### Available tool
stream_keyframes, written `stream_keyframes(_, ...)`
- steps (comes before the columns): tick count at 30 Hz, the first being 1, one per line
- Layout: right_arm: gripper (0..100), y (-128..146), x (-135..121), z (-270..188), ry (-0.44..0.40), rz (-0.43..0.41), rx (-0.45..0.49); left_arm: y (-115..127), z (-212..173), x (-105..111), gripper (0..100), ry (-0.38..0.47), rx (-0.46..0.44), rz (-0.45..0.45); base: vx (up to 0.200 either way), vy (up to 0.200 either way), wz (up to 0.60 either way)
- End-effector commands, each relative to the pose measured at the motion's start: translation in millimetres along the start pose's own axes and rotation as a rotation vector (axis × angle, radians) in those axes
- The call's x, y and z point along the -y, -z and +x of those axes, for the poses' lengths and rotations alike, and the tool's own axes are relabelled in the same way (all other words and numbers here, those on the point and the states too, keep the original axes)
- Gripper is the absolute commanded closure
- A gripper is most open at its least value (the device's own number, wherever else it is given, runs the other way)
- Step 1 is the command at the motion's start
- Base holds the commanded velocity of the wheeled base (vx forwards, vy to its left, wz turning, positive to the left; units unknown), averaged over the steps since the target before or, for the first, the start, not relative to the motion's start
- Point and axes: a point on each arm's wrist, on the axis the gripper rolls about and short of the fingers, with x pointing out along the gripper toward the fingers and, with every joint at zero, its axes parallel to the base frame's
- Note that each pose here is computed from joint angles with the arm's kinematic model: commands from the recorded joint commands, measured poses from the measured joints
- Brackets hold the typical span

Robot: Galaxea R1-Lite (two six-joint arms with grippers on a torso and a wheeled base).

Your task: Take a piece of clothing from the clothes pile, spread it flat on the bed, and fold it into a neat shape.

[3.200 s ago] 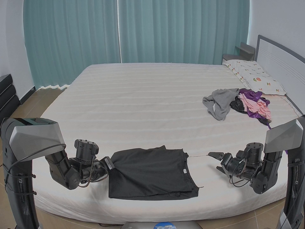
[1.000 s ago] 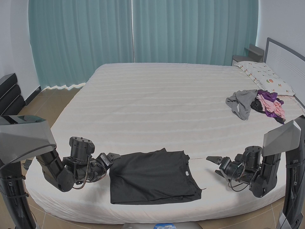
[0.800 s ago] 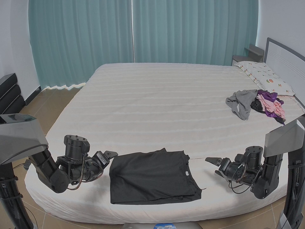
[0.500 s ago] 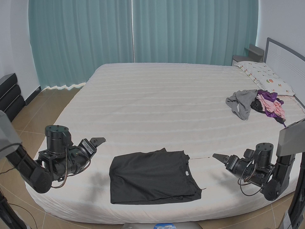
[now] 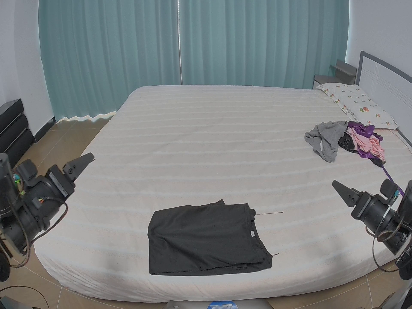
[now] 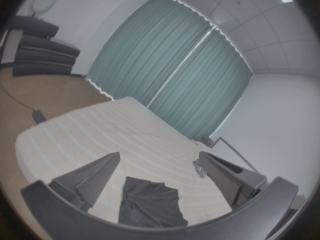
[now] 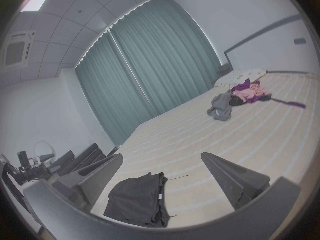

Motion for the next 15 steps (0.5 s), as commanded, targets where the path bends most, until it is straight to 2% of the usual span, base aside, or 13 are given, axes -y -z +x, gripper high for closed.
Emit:
stream_keyframes(1,0,-23,-8,-86,0.017,-0.169,0.197,-20,-93,0,0,-0.001,0.193,0.187,0.0,0.0,0.0)
stream_keyframes(3,0,-20,-7,-101,0.021,-0.19,0.201,-20,-106,-3,0,-0.015,0.212,0.219,0.0,0.0,0.0)
stream_keyframes(4,0,-17,-5,-120,0.027,-0.234,0.208,-20,-121,-5,0,-0.02,0.234,0.251,0.0,0.0,0.0)
stream_keyframes(9,0,-8,2,-164,0.11,-0.352,0.242,-13,-147,-17,0,-0.077,0.289,0.306,0.0,0.0,0.0)
stream_keyframes(12,0,-7,0,-187,0.137,-0.373,0.256,-7,-164,-25,0,-0.103,0.314,0.336,0.0,0.0,0.0)
stream_keyframes(15,0,-4,-3,-204,0.157,-0.378,0.231,2,-180,-35,0,-0.136,0.312,0.378,0.0,0.0,0.0)
